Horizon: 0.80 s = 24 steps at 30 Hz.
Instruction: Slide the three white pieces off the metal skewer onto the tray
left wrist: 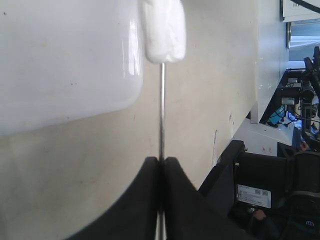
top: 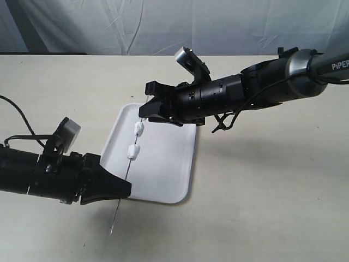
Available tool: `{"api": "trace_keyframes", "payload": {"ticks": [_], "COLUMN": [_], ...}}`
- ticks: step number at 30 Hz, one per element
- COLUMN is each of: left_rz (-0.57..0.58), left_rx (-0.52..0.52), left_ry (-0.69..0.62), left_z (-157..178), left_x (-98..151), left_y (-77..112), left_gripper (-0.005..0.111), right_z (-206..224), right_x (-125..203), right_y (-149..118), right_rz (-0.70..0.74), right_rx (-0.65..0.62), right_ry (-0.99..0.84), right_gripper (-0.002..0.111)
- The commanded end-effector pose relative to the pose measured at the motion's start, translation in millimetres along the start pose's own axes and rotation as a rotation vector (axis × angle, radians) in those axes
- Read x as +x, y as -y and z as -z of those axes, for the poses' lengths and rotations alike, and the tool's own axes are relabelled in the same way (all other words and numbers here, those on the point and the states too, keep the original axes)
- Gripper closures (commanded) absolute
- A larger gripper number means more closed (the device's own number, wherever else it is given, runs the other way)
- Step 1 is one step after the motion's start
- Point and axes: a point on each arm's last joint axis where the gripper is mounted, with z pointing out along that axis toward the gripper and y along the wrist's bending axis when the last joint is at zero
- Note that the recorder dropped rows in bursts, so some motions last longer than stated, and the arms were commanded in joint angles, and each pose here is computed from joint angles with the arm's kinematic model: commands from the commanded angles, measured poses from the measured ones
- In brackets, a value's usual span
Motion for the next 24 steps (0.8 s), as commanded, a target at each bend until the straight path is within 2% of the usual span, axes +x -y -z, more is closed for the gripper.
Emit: {"api": "trace_keyframes", "payload": {"ticks": [1,17,20,24], "left_rz": [0.006,-0.005,-0.006,-0.001], "left_rx": [0.003,0.022,0.021,0.019], "left_ry": [0.009,-0.019,-0.021,-0.03], "left_z": [0.6,0.7,0.7,0.6], "left_x": [0.3,2.9,3.1,5.6], "left_y": [-1.0,0.7,0.7,-0.1], "left_gripper": [0.107,0.107,0.107,0.107], "right_z": [-0.5,-0.5,-0.5,-0.5], "right_x": [-0.8,-0.7,-0.8,-1.1], "right_y": [-1.6,-1.8,-1.7,-0.9], "right_rz": [0.005,0.005,0.005,0.005], "right_rx": [-0.012,-0.014,-0.013,-0.004], "right_ry": [0.0,-0.001,-0.001,0.003], "right_gripper": [0.08,0.08,0.085,0.085]}}
